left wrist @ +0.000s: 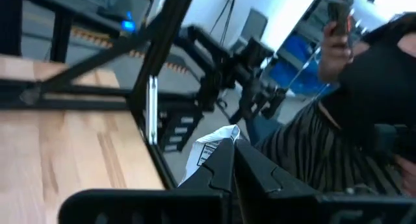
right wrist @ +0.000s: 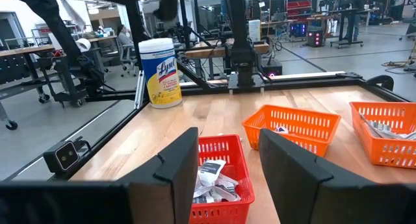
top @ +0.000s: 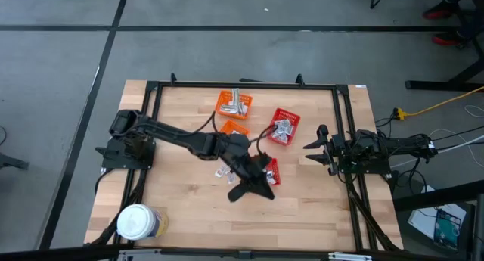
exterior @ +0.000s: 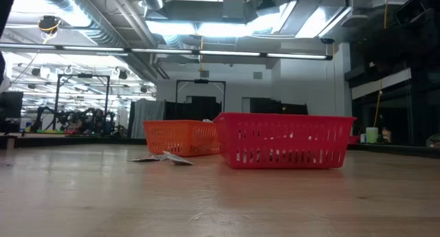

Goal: Pick & Place First Aid Supplies
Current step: Put the orange ointment pack into the top red bin

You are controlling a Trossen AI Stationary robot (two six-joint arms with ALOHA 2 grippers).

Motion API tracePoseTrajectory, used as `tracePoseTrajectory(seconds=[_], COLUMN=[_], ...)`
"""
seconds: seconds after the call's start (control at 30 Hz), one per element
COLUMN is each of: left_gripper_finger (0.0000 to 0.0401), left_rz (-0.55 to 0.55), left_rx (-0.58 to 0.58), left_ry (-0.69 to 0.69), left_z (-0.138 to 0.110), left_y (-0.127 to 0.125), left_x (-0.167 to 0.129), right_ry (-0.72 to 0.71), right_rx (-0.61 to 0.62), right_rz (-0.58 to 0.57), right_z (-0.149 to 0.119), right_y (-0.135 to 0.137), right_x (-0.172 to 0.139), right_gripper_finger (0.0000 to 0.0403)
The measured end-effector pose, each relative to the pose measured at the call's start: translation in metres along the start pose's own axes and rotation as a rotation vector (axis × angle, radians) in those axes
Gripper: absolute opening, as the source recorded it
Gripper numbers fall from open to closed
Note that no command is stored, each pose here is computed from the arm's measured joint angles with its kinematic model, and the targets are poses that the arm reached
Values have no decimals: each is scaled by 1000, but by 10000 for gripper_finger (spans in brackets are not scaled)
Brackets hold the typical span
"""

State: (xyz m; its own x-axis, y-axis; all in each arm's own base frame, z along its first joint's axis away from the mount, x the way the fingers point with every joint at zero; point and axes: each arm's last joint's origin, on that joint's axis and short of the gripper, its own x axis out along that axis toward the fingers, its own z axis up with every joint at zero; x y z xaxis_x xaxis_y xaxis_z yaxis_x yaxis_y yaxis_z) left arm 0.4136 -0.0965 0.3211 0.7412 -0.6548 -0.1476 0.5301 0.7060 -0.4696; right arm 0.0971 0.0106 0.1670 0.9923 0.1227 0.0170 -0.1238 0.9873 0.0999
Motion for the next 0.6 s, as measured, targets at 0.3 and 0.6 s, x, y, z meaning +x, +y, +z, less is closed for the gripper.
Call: tracePoseTrajectory(seconds=[0.3, 0.6], left_gripper_finger=[2, 3], left_rz=[160, 498], left_rx=[48, 116], left_ry=[-91, -184], left_z=[15, 26], left_y=[30, 76], left_x=[-18, -43], right_ry=[0, 0], right_rx=[0, 0], right_rz=[0, 0], right_z=[0, 0], right_y=[0, 0], right_x=[0, 0], right_gripper_finger=[163, 163])
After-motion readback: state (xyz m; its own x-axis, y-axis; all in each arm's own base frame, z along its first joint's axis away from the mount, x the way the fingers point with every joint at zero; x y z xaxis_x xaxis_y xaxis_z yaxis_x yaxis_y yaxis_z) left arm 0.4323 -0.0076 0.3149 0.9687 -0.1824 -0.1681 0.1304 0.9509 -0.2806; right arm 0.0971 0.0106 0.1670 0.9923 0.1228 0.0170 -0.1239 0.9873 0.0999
